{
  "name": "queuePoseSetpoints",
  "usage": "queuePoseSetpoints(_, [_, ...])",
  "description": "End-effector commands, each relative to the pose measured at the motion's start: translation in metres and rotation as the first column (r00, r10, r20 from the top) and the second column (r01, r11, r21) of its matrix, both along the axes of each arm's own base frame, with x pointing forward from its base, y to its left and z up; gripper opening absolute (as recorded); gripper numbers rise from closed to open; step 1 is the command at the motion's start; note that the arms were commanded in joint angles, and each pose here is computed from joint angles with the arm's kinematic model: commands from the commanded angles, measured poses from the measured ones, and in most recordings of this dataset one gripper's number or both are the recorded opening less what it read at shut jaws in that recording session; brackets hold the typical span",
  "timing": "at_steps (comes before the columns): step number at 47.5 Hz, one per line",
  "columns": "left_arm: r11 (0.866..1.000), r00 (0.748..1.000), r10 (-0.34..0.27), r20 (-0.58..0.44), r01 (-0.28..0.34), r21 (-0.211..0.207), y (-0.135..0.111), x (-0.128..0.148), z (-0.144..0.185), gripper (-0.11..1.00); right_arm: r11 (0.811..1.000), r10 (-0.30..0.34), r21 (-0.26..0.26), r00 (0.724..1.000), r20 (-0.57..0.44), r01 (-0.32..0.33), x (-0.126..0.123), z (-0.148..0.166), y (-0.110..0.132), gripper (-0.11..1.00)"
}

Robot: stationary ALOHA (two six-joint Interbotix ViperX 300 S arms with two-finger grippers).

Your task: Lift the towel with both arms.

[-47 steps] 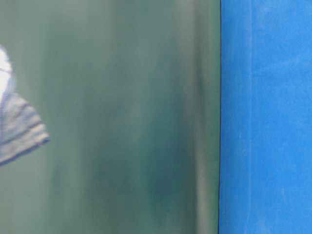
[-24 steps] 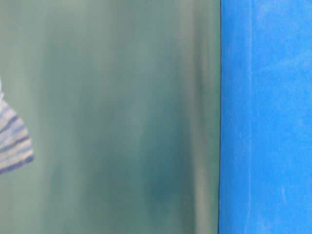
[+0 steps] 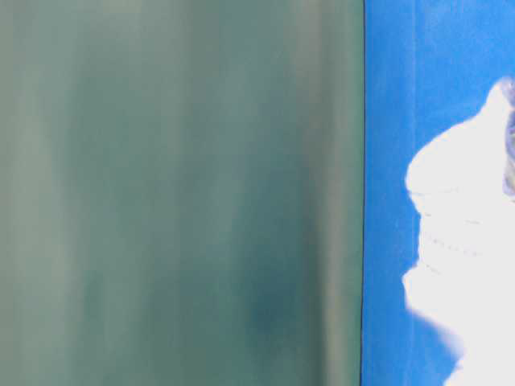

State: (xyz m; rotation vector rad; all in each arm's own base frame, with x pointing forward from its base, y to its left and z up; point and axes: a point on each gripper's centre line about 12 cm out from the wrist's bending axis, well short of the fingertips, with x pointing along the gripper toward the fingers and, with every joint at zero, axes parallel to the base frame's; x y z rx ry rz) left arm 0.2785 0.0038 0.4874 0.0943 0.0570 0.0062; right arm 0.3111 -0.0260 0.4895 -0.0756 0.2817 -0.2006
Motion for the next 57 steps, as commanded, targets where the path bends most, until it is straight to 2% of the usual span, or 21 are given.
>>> queuePoseSetpoints(1, [1.0, 1.0, 0.001, 0.015, -0.001, -0.002, 0.0, 0.0, -0.002, 0.9, 1.0, 0.001, -0.001, 1.0, 0.023, -0.001, -0.005, 0.007, 0.0, 0.66])
queuePoseSetpoints(16, [1.0, 1.0, 0.006, 0.011, -0.006, -0.007, 0.001, 0.007, -0.068, 0.9, 0.999, 0.028, 0.032, 0.999, -0.027, -0.027, 0.005, -0.048, 0.005, 0.66])
queuePoseSetpoints(30, [1.0, 1.0, 0.01, 0.022, -0.01, -0.018, 0.001, 0.006, -0.113, 0.9, 0.995, 0.067, 0.069, 0.998, -0.015, -0.066, 0.004, -0.093, 0.01, 0.66])
queuePoseSetpoints(42, [1.0, 1.0, 0.014, 0.006, -0.013, -0.02, 0.002, 0.002, -0.15, 0.9, 0.992, 0.076, 0.107, 0.996, -0.04, -0.072, 0.004, -0.13, 0.011, 0.66])
queuePoseSetpoints(57, [0.997, 0.995, 0.018, -0.095, -0.025, -0.073, 0.002, -0.002, -0.203, 0.9, 0.984, 0.067, 0.171, 0.991, -0.115, -0.047, 0.003, -0.188, 0.007, 0.65])
